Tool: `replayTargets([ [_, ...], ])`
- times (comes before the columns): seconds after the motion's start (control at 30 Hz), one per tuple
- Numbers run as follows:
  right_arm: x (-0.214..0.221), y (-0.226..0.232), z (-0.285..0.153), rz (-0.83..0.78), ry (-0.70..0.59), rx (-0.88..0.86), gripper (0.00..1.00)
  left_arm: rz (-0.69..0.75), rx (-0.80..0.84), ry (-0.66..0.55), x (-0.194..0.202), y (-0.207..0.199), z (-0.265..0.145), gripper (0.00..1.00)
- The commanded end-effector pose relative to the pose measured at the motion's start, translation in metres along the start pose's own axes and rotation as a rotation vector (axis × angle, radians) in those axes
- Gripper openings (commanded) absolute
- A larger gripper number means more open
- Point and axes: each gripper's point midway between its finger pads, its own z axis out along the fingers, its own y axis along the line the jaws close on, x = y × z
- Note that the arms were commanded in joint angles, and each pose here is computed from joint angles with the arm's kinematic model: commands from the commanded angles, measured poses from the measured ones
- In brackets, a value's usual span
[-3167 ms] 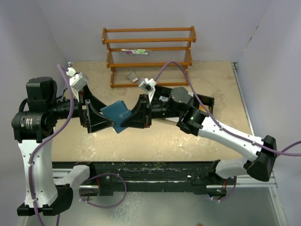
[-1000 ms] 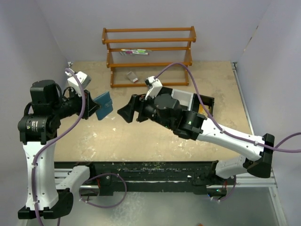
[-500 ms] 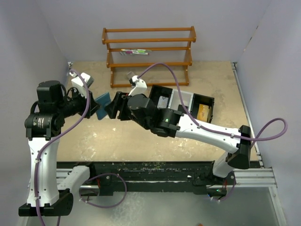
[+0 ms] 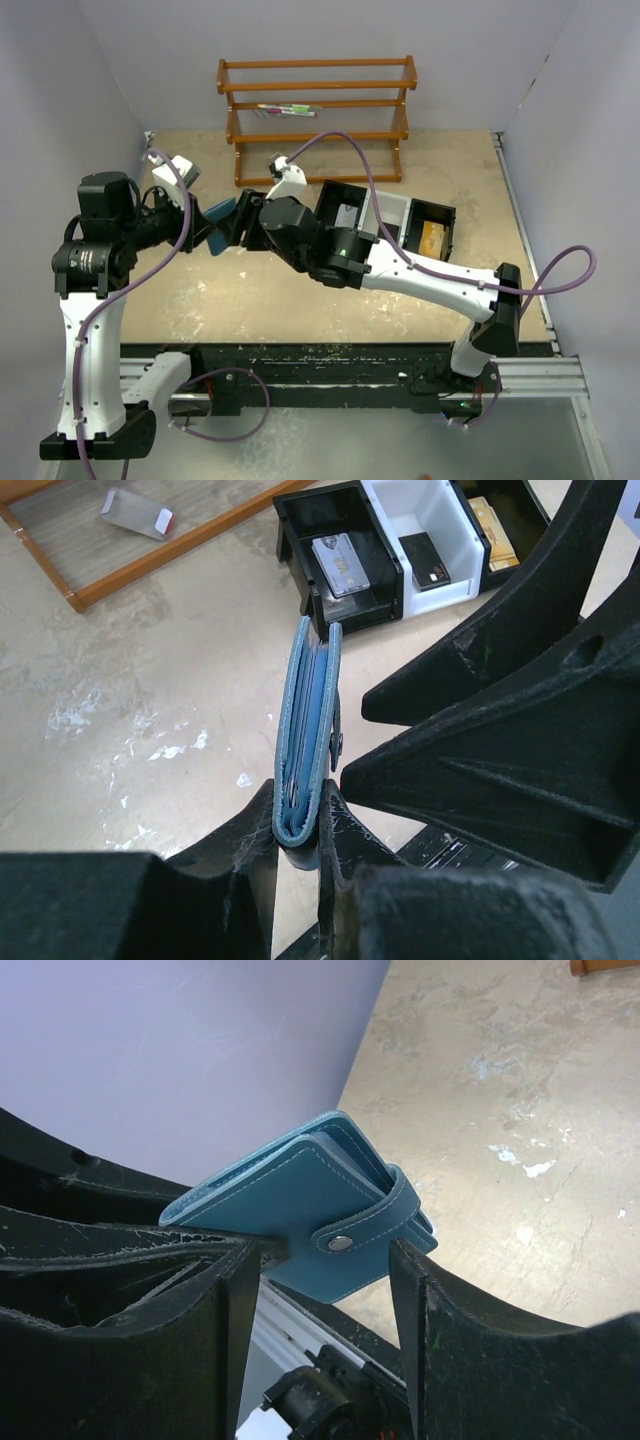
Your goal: Take the credit cards out of the card holder
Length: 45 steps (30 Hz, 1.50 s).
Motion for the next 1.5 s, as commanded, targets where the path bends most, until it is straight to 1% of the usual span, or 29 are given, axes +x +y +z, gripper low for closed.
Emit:
replayTargets([
  [0.0,-0.019,0.009,0.0,0.052,-0.071,0.009,0.55,0.04,0.108,-0.065,-0.019,-0.024,-0.009,0.0],
  [0.2,-0.009,-0.003,0.004,0.06,-0.056,0.045,0.48,0.049,0.13,-0.087,-0.026,-0.031,-0.014,0.0],
  [0.37,0.008,-0.018,0.006,0.064,-0.013,0.092,0.4,0.05,0.143,-0.089,-0.027,-0.034,-0.014,0.0],
  [0.6,-0.002,-0.021,0.005,0.077,-0.054,0.114,0.29,0.066,0.192,-0.066,-0.017,-0.043,-0.017,0.0],
  [0.8,0.0,-0.025,0.009,0.055,-0.05,0.151,0.22,0.114,0.159,-0.069,-0.015,-0.039,-0.02,0.0],
  [0.9,0.004,-0.032,0.01,0.047,-0.044,0.177,0.15,0.142,0.131,-0.078,-0.018,-0.035,-0.022,0.0],
  [0.93,0.005,-0.034,0.01,0.043,-0.043,0.183,0.11,0.151,0.119,-0.081,-0.018,-0.034,-0.022,0.0],
  [1.07,0.008,-0.043,0.009,0.023,-0.041,0.21,0.0,0.18,0.079,-0.084,-0.018,-0.027,-0.023,0.0],
  [1.3,0.006,-0.057,-0.003,0.01,-0.051,0.234,0.0,0.22,0.03,-0.09,-0.019,-0.021,-0.026,0.0],
  [1.47,-0.004,-0.067,-0.016,-0.036,-0.076,0.26,0.0,0.233,0.029,-0.089,-0.018,-0.022,-0.029,0.0],
])
